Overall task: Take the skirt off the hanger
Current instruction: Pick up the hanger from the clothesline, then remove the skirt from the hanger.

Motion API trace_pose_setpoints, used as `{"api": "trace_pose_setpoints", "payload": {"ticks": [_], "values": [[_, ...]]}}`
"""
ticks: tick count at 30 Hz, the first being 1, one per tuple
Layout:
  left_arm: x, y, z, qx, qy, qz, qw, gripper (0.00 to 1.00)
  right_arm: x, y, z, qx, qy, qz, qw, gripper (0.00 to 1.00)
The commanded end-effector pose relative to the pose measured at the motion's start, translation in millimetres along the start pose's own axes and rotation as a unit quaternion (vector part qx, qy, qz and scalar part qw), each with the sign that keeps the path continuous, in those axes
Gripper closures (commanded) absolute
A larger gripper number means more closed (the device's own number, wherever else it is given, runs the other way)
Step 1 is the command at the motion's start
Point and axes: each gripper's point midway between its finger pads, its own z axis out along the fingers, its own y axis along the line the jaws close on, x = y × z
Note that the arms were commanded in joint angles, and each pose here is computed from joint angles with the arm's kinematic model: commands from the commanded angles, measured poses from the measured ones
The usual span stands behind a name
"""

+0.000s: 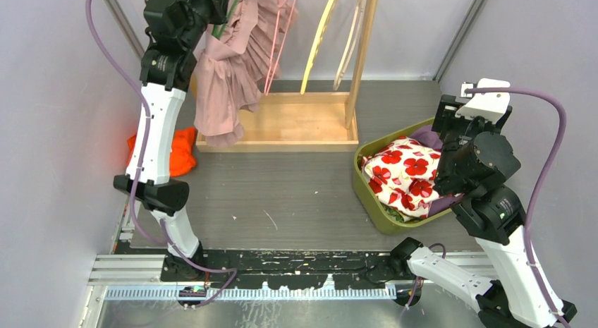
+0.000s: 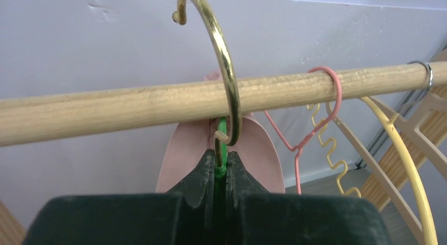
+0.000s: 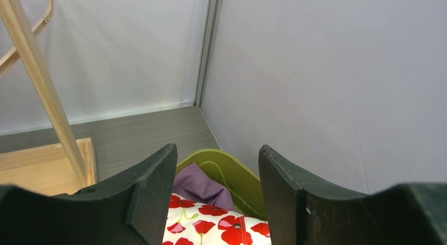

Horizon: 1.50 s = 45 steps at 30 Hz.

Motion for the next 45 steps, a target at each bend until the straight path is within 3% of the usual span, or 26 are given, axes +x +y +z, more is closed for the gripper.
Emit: {"api": "trace_pose_setpoints", "payload": {"ticks": [1,9,14,20,23,27,31,37,45], "values": [[-74,-9,-48,0.014,-0.088,0.027,0.996,1.00,-5,0,0,-0.003,-0.010,0.030,0.999,0.37],[8,-4,-87,0.018,0.047,0.063,0.997,1.00,-2,11,-1,-0.033,-0.007,0.025,0.999,0.37],[26,-11,-130,0.036,0.099,0.060,0.993,1.00,8,55,-2,-0.126,0.025,0.011,0.992,0.37],[36,-37,-179,0.106,0.150,0.052,0.982,1.00,21,153,-18,-0.314,0.107,0.013,0.943,0.43],[33,-45,-204,0.127,0.158,0.052,0.978,1.00,8,189,-30,-0.393,0.118,0.028,0.911,0.44],[29,-57,-218,0.149,0.154,0.027,0.976,1.00,-7,231,-37,-0.453,0.139,0.060,0.879,0.58],[35,-66,-223,0.168,0.156,0.002,0.973,1.00,-23,269,-47,-0.507,0.155,0.102,0.842,0.60],[61,-69,-225,0.175,0.187,-0.012,0.966,1.00,-38,292,-64,-0.539,0.142,0.102,0.824,0.58],[53,-86,-220,0.207,0.185,-0.006,0.961,1.00,-61,321,-97,-0.577,0.119,0.087,0.803,0.55]]}}
